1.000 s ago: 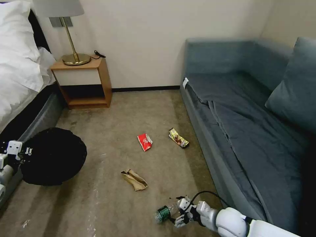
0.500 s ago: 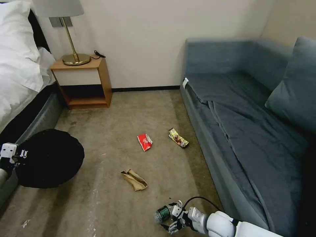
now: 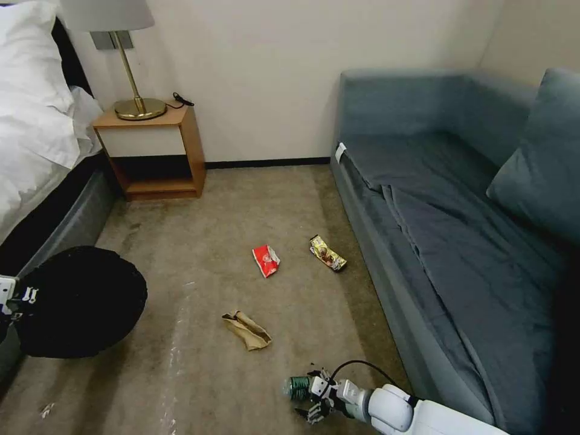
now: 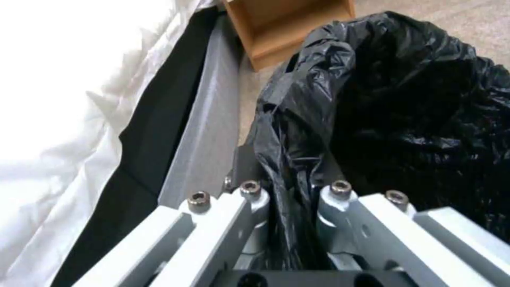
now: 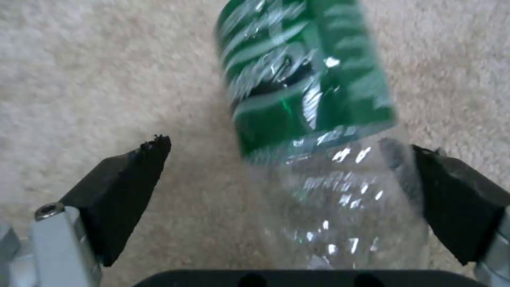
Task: Pick up the trash bin, then pick up the garbage on the floor and place it into the trash bin.
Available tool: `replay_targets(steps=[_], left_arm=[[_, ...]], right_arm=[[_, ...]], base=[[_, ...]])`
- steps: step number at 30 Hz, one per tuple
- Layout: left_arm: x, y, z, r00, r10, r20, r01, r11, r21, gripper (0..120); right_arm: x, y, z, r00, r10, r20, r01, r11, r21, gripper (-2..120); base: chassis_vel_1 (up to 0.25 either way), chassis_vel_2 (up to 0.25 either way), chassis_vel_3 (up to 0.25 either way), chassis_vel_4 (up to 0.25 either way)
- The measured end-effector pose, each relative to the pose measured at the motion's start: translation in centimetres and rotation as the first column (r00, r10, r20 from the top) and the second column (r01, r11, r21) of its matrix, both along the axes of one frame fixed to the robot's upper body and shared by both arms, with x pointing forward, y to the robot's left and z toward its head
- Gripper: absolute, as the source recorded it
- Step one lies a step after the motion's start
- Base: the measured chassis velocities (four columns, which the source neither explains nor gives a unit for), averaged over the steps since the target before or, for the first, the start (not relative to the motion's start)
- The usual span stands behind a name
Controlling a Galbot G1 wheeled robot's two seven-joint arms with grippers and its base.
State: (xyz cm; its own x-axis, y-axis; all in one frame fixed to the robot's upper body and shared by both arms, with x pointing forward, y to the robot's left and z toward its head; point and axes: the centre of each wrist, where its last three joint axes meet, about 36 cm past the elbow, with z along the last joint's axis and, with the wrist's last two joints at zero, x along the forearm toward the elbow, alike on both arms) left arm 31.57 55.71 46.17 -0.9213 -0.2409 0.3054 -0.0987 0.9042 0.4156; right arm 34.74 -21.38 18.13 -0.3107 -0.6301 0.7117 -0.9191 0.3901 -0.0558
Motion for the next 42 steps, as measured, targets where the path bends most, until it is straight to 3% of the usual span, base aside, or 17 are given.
replay_targets(steps=[11,22,26,28,31,38,42], left_arm=[[-0.4,0.2,-0.7,1.0,0.013,-0.006,-0.013,1.0,-0.011,7],[-1.8,0.1,-1.1,1.0,0.027,-0.009,-0.027,0.999,-0.017,7],[-2.1,0.0,-1.1,1.0,0.028,-0.012,-0.028,0.999,-0.017,7],[-2.5,0.1,-1.3,0.999,0.031,-0.015,-0.032,0.999,-0.015,7],[-2.9,0.2,-1.4,0.999,0.033,-0.013,-0.033,0.999,-0.012,7],[-3.1,0.2,-1.8,0.999,0.036,-0.011,-0.036,0.999,-0.014,7],[-3.0,-0.5,-2.0,1.0,0.024,-0.012,-0.024,1.0,-0.018,7]], right_arm=[[1.1,-0.6,-1.8,1.0,0.004,0.011,-0.004,1.0,0.007,97],[1.6,-0.7,-1.5,1.0,-0.001,0.007,0.001,0.999,0.036,61],[1.5,-0.7,-1.4,1.0,-0.002,0.007,0.002,0.999,0.038,53],[1.3,-0.8,-1.4,1.0,-0.007,0.007,0.007,0.999,0.044,41],[0.9,-0.8,-1.4,1.0,-0.015,0.005,0.015,0.998,0.054,33],[0.6,-0.6,-0.5,0.999,-0.031,0.018,0.029,0.995,0.097,24],[1.9,0.0,2.2,0.996,-0.036,0.078,0.023,0.987,0.16,24]], base=[[0.0,0.0,0.0,0.0],[0.0,0.0,0.0,0.0],[0.0,0.0,0.0,0.0],[0.0,0.0,0.0,0.0],[0.0,0.0,0.0,0.0],[0.0,0.0,0.0,0.0],[0.0,0.0,0.0,0.0]])
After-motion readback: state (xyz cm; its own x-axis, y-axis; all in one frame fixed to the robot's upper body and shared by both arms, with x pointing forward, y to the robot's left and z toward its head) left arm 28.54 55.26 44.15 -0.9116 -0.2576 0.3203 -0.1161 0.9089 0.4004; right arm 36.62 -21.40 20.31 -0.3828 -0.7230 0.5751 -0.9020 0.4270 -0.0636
